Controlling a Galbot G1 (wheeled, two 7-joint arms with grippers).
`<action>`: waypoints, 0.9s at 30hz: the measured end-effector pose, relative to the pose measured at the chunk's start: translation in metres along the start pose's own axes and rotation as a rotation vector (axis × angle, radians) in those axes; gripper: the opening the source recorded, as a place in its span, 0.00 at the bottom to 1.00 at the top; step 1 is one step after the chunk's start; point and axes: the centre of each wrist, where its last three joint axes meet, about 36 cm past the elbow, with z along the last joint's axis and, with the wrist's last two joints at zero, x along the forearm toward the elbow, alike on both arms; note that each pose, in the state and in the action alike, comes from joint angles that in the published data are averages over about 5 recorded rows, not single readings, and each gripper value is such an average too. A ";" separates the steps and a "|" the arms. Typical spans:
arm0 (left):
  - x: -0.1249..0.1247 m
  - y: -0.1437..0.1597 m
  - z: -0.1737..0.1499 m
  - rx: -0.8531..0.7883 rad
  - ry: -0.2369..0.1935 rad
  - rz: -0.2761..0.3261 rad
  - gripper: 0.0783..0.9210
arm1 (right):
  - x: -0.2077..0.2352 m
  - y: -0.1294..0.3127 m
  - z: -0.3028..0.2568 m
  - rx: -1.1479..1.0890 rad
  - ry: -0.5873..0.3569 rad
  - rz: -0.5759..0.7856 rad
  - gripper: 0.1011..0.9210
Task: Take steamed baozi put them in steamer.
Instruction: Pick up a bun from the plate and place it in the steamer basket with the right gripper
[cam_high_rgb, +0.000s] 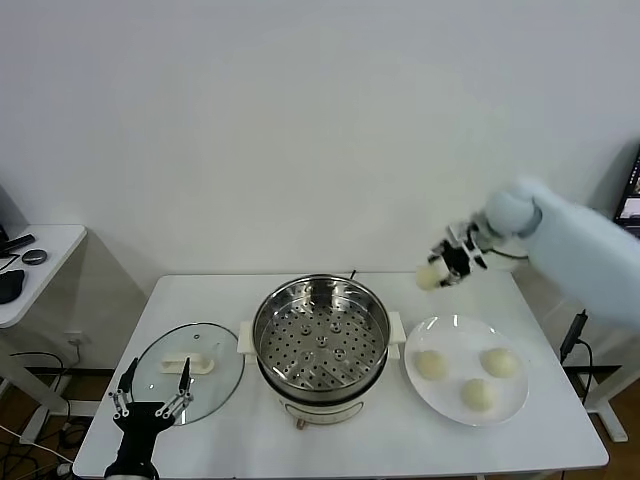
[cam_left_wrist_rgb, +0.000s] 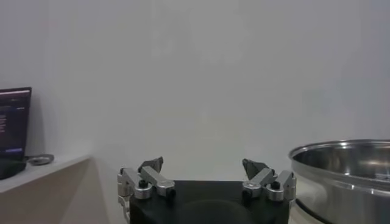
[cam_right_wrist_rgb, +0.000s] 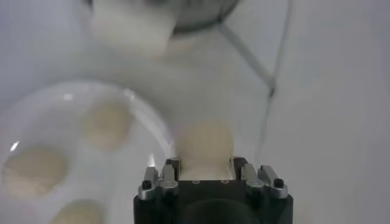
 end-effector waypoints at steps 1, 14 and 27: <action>0.000 0.001 -0.001 -0.001 -0.002 -0.001 0.88 | 0.002 -0.008 -0.011 0.040 -0.014 -0.004 0.53; -0.004 0.005 -0.007 -0.007 -0.025 -0.026 0.88 | -0.061 -0.051 -0.144 0.569 -0.115 -0.158 0.55; -0.003 0.006 -0.008 -0.009 -0.024 -0.039 0.88 | -0.125 -0.052 -0.165 0.822 -0.056 -0.214 0.55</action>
